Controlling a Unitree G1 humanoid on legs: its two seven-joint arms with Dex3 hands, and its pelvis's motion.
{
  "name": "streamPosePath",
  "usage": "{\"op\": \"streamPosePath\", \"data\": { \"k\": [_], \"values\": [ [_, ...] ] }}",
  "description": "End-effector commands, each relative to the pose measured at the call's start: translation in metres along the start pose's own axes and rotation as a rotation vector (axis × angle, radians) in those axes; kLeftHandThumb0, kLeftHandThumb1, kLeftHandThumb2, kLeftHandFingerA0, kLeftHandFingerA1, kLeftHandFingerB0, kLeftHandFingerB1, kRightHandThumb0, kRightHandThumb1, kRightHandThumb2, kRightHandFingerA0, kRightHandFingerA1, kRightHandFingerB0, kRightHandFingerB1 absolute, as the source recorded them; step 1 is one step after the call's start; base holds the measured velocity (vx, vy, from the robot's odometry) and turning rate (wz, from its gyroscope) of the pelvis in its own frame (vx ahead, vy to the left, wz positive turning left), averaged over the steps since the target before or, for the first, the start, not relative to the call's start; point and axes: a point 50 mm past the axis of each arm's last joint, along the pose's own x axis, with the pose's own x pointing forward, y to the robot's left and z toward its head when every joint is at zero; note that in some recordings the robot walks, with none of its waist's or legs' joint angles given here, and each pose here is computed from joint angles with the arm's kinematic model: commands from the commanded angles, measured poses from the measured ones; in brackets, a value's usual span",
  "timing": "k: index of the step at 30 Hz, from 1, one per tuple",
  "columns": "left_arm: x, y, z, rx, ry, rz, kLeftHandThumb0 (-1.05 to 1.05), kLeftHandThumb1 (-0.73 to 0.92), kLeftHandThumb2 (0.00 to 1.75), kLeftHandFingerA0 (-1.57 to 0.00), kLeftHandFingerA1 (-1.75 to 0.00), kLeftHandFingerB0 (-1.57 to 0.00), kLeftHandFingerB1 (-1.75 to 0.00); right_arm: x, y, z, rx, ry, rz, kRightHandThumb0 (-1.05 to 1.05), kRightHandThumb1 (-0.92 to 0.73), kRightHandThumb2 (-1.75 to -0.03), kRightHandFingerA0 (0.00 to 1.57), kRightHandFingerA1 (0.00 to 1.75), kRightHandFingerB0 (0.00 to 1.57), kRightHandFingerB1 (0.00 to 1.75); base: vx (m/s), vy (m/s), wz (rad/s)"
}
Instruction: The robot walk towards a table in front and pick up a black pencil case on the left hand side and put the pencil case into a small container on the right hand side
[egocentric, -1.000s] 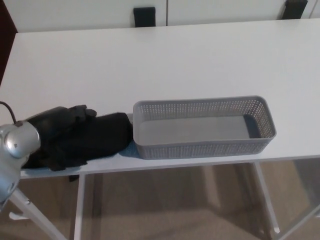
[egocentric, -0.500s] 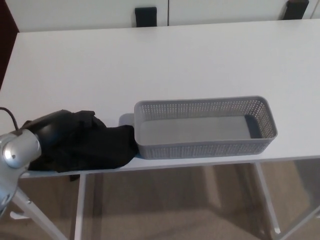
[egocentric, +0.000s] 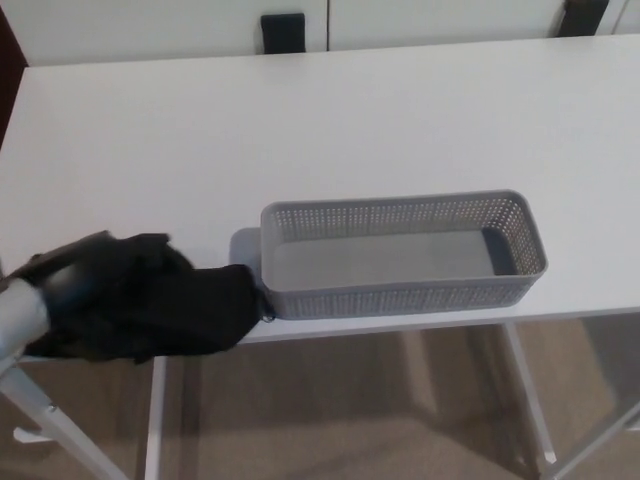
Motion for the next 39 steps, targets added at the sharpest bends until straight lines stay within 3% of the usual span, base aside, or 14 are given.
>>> {"op": "streamPosePath", "data": {
  "k": [1, 7, 15, 20, 28, 32, 36, 38, 39],
  "values": [
    [-0.021, 0.017, -0.018, -0.038, 0.031, 0.007, -0.02, 0.81, 0.67, -0.94, -1.33, -0.70, -0.91, -0.002, -0.005, 0.000, -0.004, 0.002, -0.009, -0.34, -0.62, -0.59, 0.49, 0.43, 0.17, 0.29, 0.00, 0.000, 0.00],
    [-0.042, 0.043, -0.037, -0.067, 0.060, 0.084, -0.05, 0.80, 0.68, -0.95, -1.33, -0.71, -0.91, -0.002, -0.005, -0.001, -0.019, 0.007, -0.013, -0.32, -0.63, -0.59, 0.49, 0.43, 0.17, 0.29, 0.00, 0.000, 0.00],
    [-0.044, 0.057, -0.025, -0.041, 0.022, 0.120, -0.07, 0.80, 0.66, -0.99, -1.29, -0.76, -0.86, -0.002, -0.005, -0.001, -0.017, 0.013, -0.016, -0.31, -0.63, -0.59, 0.49, 0.43, 0.16, 0.29, 0.00, 0.000, 0.00],
    [-0.030, 0.056, 0.002, -0.015, -0.044, 0.096, -0.05, 0.81, 0.68, -1.01, -1.25, -0.80, -0.87, -0.004, -0.005, -0.004, -0.018, 0.019, -0.013, -0.32, -0.63, -0.59, 0.48, 0.43, 0.15, 0.28, 0.00, 0.000, 0.00],
    [-0.004, 0.059, 0.096, 0.054, -0.239, 0.072, -0.08, 0.82, 0.66, -1.06, -1.17, -0.82, -0.84, 0.001, -0.005, 0.002, -0.024, 0.001, -0.018, -0.33, -0.64, -0.59, 0.49, 0.43, 0.17, 0.28, 0.00, 0.000, 0.00],
    [0.006, 0.059, 0.138, 0.055, -0.345, 0.070, -0.08, 0.79, 0.72, -1.09, -1.23, -0.81, -0.97, 0.002, -0.005, 0.007, -0.026, -0.003, -0.019, -0.37, -0.63, -0.62, 0.47, 0.44, 0.17, 0.30, 0.00, 0.000, 0.00],
    [0.017, 0.053, 0.168, 0.104, -0.383, 0.069, -0.13, 0.82, 0.64, -1.08, -1.15, -0.81, -0.80, 0.003, -0.004, 0.008, -0.024, -0.005, -0.015, -0.31, -0.64, -0.60, 0.49, 0.42, 0.17, 0.29, 0.00, 0.000, 0.00],
    [0.021, 0.050, 0.178, 0.113, -0.384, 0.062, -0.12, 0.81, 0.64, -1.07, -1.17, -0.77, -0.87, 0.003, -0.003, 0.008, -0.033, -0.004, -0.016, -0.35, -0.63, -0.62, 0.50, 0.43, 0.18, 0.30, 0.00, 0.000, 0.00],
    [0.023, 0.046, 0.187, 0.116, -0.404, 0.060, -0.11, 0.80, 0.69, -1.00, -1.30, -0.77, -1.08, 0.003, -0.003, 0.009, -0.041, -0.004, -0.017, -0.32, -0.63, -0.59, 0.49, 0.41, 0.17, 0.28, 0.00, 0.000, 0.00]
  ]
}}
